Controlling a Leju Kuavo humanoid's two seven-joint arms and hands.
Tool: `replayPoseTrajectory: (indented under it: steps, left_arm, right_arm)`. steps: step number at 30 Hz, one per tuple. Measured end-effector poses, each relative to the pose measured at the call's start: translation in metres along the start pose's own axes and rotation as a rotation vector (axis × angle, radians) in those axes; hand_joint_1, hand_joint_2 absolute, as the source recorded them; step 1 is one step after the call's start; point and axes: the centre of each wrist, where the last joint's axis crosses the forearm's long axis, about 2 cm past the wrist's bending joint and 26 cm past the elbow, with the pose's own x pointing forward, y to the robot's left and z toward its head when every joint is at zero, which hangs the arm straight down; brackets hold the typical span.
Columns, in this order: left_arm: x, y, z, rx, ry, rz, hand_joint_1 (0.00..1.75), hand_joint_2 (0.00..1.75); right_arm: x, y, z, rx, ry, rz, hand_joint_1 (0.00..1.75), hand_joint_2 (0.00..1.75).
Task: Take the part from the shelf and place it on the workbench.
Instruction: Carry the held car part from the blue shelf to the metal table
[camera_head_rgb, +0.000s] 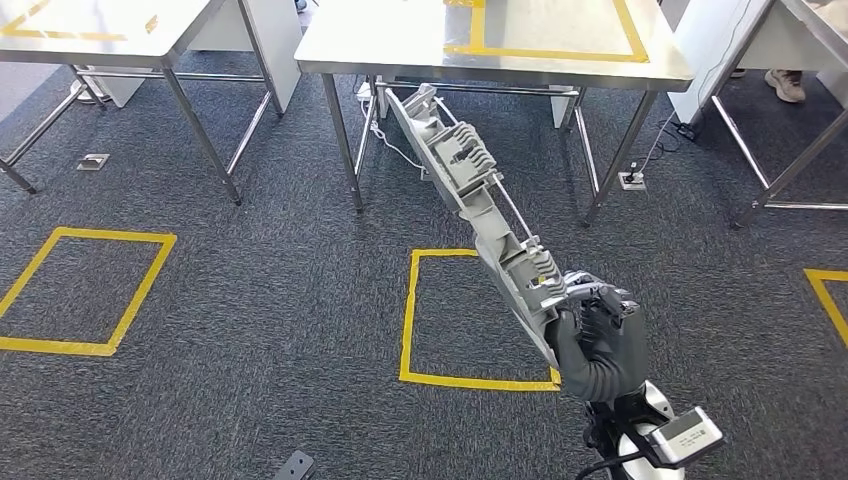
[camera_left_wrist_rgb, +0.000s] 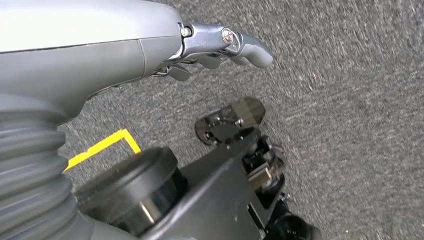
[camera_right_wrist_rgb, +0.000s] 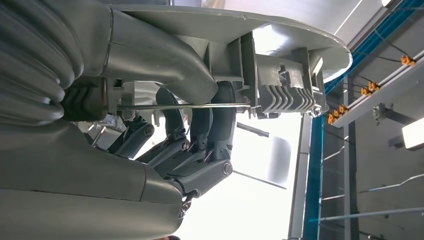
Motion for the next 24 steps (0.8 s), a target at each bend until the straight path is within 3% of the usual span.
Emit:
replayPoseTrajectory:
  steps: [24]
  left_arm:
    - [-0.0011, 0.0009, 0.0005, -0.008, -0.006, -0.052, 0.00, 1.75]
  right_arm:
    - [0.0012, 0.0050, -0.0055, 0.004, -0.004, -0.015, 1.75, 1.75]
